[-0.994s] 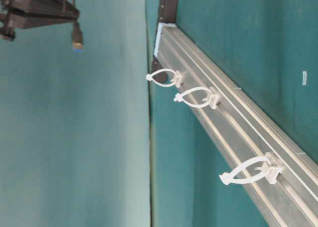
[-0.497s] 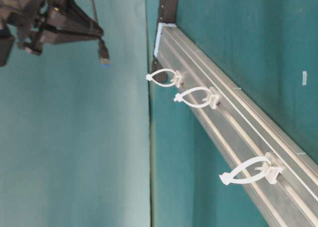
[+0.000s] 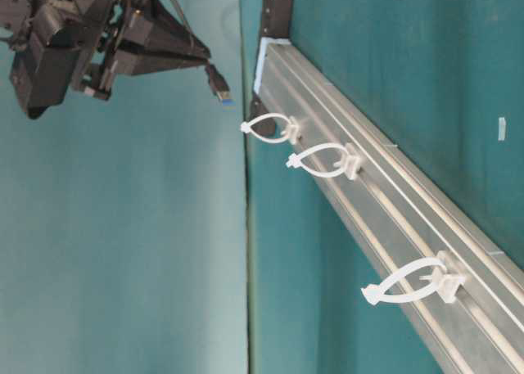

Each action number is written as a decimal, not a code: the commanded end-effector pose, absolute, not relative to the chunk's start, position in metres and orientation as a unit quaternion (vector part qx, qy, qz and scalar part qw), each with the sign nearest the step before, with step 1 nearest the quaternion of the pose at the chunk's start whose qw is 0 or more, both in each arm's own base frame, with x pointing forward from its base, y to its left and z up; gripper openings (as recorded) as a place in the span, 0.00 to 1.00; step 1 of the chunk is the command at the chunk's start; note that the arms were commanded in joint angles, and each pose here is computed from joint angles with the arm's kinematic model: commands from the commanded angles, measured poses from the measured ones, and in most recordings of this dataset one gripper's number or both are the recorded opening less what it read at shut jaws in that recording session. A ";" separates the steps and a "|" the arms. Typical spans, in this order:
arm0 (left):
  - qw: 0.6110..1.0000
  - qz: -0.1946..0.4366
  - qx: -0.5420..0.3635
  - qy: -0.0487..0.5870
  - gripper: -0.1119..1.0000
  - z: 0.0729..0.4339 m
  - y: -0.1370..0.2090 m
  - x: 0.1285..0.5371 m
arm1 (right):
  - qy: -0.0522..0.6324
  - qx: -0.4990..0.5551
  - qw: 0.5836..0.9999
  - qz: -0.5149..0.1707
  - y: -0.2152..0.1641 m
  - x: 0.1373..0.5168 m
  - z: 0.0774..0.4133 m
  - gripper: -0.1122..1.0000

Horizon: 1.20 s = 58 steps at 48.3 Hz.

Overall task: Pass the USB cable through three rings with both arms.
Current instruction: 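Lower the plug with the right gripper through the first white ring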

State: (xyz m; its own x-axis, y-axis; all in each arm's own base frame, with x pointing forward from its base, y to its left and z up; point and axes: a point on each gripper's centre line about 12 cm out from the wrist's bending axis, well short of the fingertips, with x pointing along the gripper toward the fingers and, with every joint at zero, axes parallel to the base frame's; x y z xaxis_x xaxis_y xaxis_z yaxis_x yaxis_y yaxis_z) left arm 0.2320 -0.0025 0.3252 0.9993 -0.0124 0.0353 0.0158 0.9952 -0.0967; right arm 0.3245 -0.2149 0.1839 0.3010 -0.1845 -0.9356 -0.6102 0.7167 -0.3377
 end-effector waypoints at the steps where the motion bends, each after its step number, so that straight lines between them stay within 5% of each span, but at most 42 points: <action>1: 0.998 -0.005 -0.048 -0.037 0.09 0.339 -0.001 0.234 | 0.564 -0.357 0.730 0.147 -0.212 0.330 0.180 0.19; 37: 0.997 -0.004 -0.056 -0.047 0.09 0.350 0.000 0.239 | 0.507 -0.317 0.782 0.173 -0.205 0.330 0.169 0.19; 58: 0.998 -0.003 -0.061 -0.036 0.09 0.348 0.000 0.249 | 0.514 -0.310 0.778 0.187 -0.209 0.326 0.153 0.19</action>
